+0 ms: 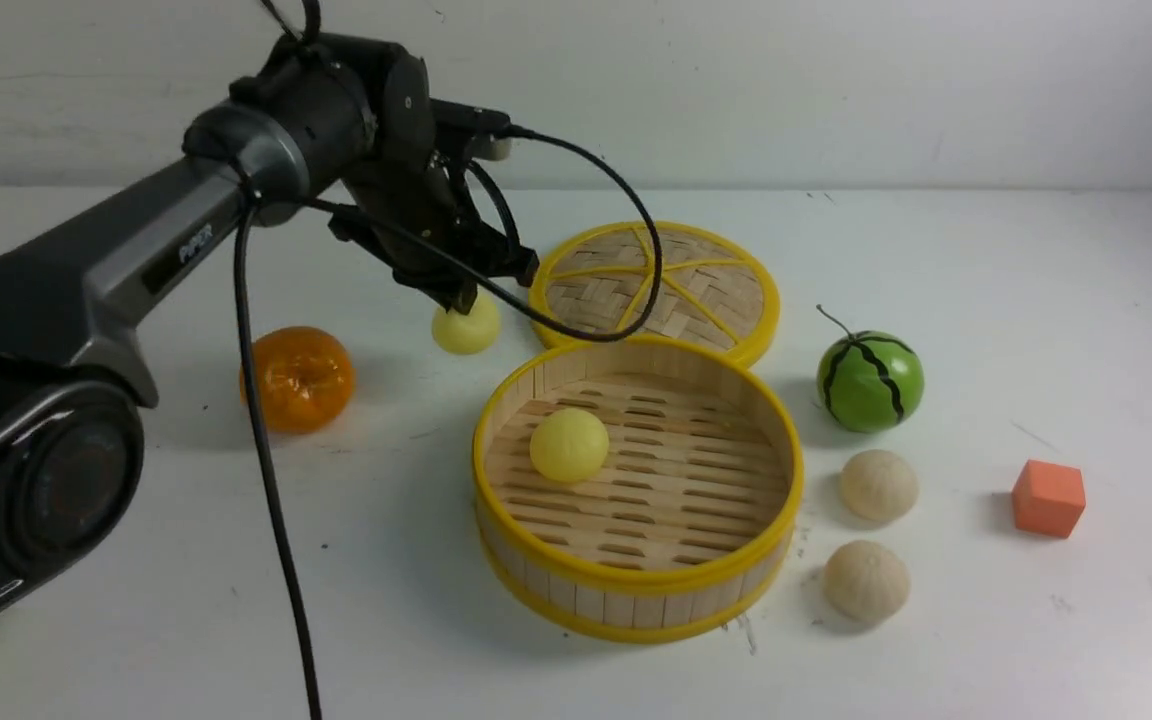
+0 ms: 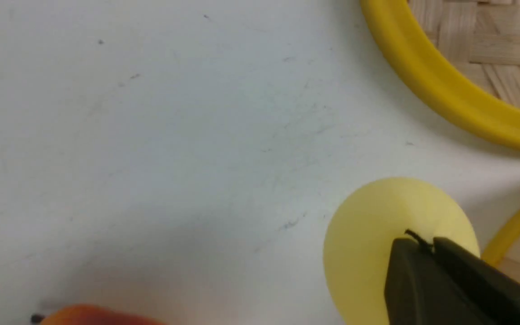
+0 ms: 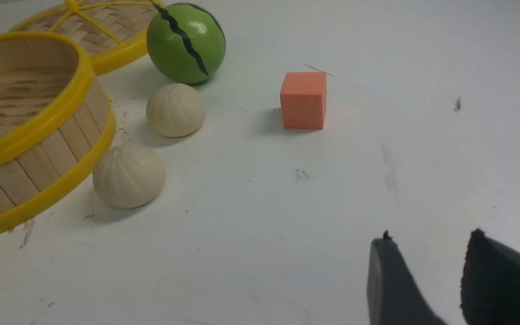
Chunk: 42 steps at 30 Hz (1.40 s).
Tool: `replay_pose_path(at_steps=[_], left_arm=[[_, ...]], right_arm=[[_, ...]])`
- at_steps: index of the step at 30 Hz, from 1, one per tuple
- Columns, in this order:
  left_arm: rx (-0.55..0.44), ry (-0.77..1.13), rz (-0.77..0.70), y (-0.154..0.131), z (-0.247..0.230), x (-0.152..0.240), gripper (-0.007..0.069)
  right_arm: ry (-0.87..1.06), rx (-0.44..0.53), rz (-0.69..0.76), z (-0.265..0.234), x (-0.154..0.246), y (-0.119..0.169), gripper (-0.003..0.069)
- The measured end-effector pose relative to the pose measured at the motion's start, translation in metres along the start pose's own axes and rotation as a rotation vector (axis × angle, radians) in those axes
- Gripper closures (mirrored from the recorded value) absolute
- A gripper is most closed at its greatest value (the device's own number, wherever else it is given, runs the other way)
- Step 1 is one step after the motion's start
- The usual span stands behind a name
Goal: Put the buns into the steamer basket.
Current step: Use the left arm to put the steamed stuffed bun into the steamer
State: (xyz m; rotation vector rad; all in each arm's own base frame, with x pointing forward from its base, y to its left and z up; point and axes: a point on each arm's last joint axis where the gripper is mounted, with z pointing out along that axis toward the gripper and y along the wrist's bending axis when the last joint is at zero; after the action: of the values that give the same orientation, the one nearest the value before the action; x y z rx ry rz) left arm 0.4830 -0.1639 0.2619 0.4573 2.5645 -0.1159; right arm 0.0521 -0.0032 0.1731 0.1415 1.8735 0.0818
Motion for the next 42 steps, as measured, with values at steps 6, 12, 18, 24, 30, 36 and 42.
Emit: replay_pose_path(at_steps=[6,12,18,24,30,36,42], left_arm=[[0.056,0.086,-0.015,-0.009,-0.054,0.009,0.0638],[0.137,0.152,0.13,-0.075,-0.102,0.049,0.0638],[0.215,0.167,0.323,-0.143,-0.093,0.09,0.0638],[0.208,0.122,0.342,-0.153,-0.067,0.093,0.0638],[0.166,0.115,0.374,-0.154,-0.042,0.093,0.0638],[0.122,0.09,0.376,-0.153,-0.025,0.092,0.0638],[0.092,0.077,0.35,-0.152,-0.017,0.091,0.0634]], right_arm=[[0.0,0.0,0.0,0.0,0.0,0.0,0.0418],[0.0,0.0,0.0,0.0,0.0,0.0,0.0418],[0.0,0.0,0.0,0.0,0.0,0.0,0.0418],[0.0,0.0,0.0,0.0,0.0,0.0,0.0418],[0.0,0.0,0.0,0.0,0.0,0.0,0.0418],[0.0,0.0,0.0,0.0,0.0,0.0,0.0418],[0.0,0.0,0.0,0.0,0.0,0.0,0.0418]])
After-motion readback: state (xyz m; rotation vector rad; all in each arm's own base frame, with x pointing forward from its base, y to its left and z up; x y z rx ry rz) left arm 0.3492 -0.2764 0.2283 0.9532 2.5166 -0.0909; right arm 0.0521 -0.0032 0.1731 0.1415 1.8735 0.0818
